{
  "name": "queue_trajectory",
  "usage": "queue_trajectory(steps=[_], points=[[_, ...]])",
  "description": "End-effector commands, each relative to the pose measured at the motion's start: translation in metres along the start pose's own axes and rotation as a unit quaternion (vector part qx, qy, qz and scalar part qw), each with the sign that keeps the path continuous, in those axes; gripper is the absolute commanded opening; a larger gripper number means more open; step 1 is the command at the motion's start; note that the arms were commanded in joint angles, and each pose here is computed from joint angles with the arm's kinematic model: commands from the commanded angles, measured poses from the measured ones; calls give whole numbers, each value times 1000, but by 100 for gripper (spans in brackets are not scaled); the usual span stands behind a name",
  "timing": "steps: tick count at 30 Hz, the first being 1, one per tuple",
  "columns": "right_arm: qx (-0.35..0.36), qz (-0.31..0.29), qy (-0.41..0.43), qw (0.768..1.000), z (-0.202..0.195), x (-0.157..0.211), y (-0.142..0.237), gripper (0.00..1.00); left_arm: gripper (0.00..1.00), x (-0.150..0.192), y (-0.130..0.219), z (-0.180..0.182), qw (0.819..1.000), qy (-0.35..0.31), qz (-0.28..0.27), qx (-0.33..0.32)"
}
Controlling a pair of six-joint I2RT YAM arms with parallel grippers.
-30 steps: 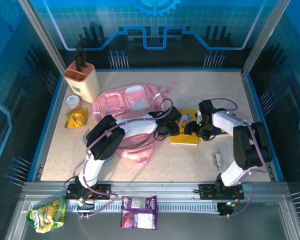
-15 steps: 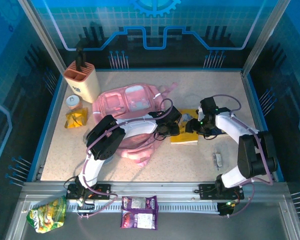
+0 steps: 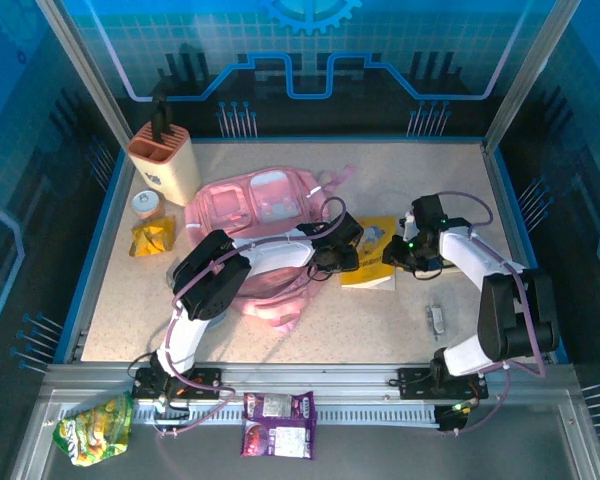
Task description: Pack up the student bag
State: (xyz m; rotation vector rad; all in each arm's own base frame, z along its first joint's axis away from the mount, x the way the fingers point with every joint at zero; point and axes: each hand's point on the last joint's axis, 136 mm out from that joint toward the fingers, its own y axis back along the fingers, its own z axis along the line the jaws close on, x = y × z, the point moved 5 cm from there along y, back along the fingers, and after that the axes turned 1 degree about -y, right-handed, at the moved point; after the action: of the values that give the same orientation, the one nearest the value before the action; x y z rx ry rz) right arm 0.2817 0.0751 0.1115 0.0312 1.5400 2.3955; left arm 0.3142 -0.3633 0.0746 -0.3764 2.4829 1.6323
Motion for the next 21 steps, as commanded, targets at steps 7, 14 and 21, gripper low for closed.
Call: queue_trajectory(steps=[7, 14, 21], points=[[-98, -12, -17, 995, 16, 0, 16, 0, 39, 11, -5, -3, 999, -22, 28, -10], [-140, -78, -28, 987, 25, -6, 60, 0, 53, -11, 58, -26, 997, -7, -22, 79], [-205, -114, -9, 972, 50, -9, 118, 0, 66, -28, 127, -10, 979, 56, -66, 183]])
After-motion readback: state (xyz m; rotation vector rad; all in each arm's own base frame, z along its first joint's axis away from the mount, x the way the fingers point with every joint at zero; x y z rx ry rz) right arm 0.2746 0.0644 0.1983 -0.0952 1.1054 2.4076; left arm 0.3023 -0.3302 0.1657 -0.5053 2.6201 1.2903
